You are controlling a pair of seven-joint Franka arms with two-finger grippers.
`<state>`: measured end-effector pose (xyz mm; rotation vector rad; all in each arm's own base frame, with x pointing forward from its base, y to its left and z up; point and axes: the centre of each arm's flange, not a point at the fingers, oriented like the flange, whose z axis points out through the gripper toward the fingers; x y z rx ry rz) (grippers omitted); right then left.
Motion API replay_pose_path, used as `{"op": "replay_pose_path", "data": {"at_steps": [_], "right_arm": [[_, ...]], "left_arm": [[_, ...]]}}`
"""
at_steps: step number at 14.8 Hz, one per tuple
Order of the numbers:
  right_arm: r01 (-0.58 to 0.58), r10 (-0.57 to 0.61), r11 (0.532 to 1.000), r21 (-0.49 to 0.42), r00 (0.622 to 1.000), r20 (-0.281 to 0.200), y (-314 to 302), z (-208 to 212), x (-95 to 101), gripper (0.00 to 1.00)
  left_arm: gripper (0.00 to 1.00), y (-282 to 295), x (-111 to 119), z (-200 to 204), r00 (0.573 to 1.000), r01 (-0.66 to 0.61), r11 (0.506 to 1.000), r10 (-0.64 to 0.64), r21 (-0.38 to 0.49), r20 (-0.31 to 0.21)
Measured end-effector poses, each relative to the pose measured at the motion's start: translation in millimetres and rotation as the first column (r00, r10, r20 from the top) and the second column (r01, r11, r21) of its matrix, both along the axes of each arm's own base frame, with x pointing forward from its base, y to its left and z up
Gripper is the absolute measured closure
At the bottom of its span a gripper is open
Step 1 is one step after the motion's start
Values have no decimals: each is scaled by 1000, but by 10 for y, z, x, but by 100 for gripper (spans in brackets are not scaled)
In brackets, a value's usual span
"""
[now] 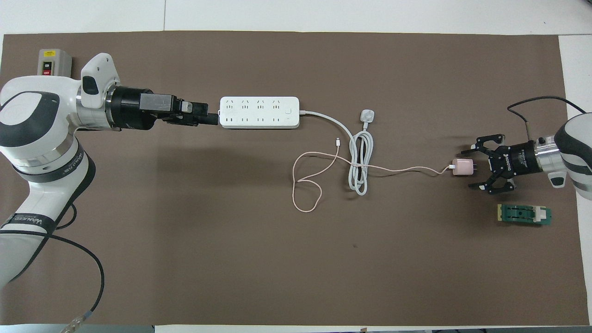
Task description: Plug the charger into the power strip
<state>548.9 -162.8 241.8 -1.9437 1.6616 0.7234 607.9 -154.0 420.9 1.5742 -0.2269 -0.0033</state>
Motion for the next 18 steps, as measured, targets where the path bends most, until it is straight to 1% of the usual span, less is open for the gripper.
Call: {"op": "replay_pose_path", "data": {"at_steps": [1, 2, 3, 4, 5, 7, 8, 10, 11, 12, 13, 15, 18], "right_arm": [[-4, 4, 1000, 1, 1000, 2, 2, -1, -12, 21], [-13, 13, 1000, 2, 1000, 15, 2, 23, -12, 32], [-24, 24, 1000, 2, 999, 26, 4, 37, -20, 45], [-28, 28, 1000, 2, 999, 33, 4, 58, -23, 52], [-32, 32, 999, -1, 999, 40, 10, 57, -22, 52], [-36, 36, 999, -2, 998, 44, 14, 61, -19, 52], [-38, 39, 999, -3, 998, 49, 19, 70, -8, 52], [-47, 48, 999, -7, 997, 67, 41, 150, 65, 52], [-55, 55, 998, -6, 995, 77, 64, 223, 123, 52], [-61, 61, 998, -3, 995, 82, 107, 323, 191, 52], [-67, 67, 998, 1, 994, 84, 178, 452, 268, 52], [-74, 74, 997, -6, 994, 85, 466, 796, 430, 52], [-61, 62, 998, -24, 996, 59, 1084, 1224, 566, 52]], "left_arm": [[0, -23, -15, -106, 1000, -18, 999, 18, -38, 1], [0, -56, -42, -245, 999, -35, 997, 34, -68, -8], [0, -82, -75, -380, 999, -45, 996, 44, -80, -21], [0, -88, -108, -494, 998, -54, 995, 52, -80, -36], [0, -77, -148, -594, 997, -62, 995, 59, -77, -42], [0, -53, -240, -768, 997, -71, 995, 69, -73, -37], [0, -38, -282, -852, 996, -79, 995, 76, -66, -45], [0, 8, -341, -994, 991, -105, 994, 102, -35, -85], [0, 20, -359, -1023, 987, -114, 993, 110, -22, -116], [0, 22, -370, -1027, 982, -121, 993, 118, -8, -146], [0, 10, -377, -1010, 978, -129, 992, 128, 8, -162], [0, -49, -400, -955, 975, -140, 989, 145, 39, -169], [0, -163, -452, -918, 975, -136, 989, 145, 61, -167]]}}
